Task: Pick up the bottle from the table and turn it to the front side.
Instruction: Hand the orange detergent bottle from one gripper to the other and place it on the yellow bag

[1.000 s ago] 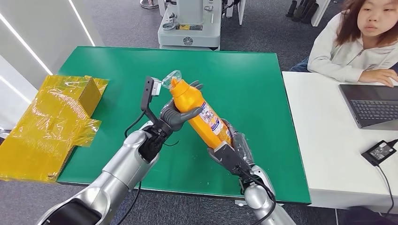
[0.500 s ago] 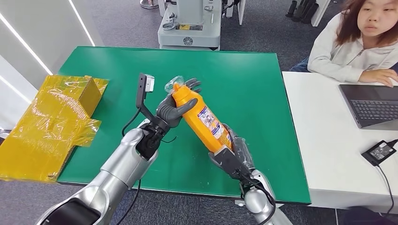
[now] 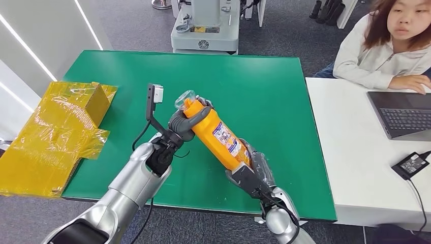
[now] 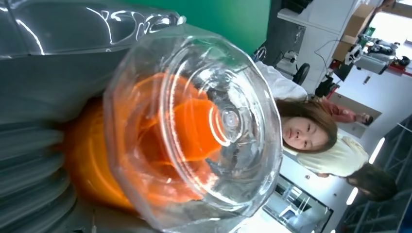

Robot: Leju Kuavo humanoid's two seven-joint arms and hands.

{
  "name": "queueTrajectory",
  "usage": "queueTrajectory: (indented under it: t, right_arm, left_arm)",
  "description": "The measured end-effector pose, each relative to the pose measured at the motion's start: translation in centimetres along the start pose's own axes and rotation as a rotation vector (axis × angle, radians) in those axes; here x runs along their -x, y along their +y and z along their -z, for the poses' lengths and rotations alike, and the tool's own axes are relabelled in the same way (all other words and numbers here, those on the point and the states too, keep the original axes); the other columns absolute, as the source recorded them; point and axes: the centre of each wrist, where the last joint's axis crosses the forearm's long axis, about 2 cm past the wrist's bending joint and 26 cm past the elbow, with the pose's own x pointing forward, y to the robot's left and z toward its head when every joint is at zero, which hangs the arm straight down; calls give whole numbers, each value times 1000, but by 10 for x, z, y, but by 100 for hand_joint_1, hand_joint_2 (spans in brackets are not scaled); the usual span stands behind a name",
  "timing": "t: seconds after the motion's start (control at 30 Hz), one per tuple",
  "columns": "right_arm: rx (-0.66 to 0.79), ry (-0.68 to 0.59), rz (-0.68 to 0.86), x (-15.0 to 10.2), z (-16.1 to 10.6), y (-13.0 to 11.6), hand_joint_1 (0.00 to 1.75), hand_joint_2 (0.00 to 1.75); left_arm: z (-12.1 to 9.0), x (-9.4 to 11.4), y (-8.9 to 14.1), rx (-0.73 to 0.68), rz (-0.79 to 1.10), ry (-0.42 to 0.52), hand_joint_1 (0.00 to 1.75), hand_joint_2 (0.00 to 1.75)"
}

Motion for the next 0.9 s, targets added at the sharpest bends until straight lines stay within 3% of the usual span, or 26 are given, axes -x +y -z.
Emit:
queueTrajectory:
  t: [0.07, 0.1, 0.3, 0.6, 0.9]
  right_arm:
    - [0, 0, 0, 0, 0, 0, 13, 175]
    - [1, 0, 1, 1, 0, -1, 0, 175]
    - [16, -22, 16, -1, 2, -4, 0, 175]
    - [61, -76, 38, -13, 6, -13, 0, 175]
    - [126, -121, 74, -21, -7, -17, 0, 175]
  left_arm:
    - [-1, 1, 0, 8, -7, 6, 175, 175]
    - [-2, 2, 0, 12, -9, 9, 175, 175]
    - [-10, 10, 5, -16, 39, -1, 175, 175]
    - [-13, 6, 10, -51, 140, -20, 175, 175]
    - [-10, -11, 12, -115, 505, -130, 175, 175]
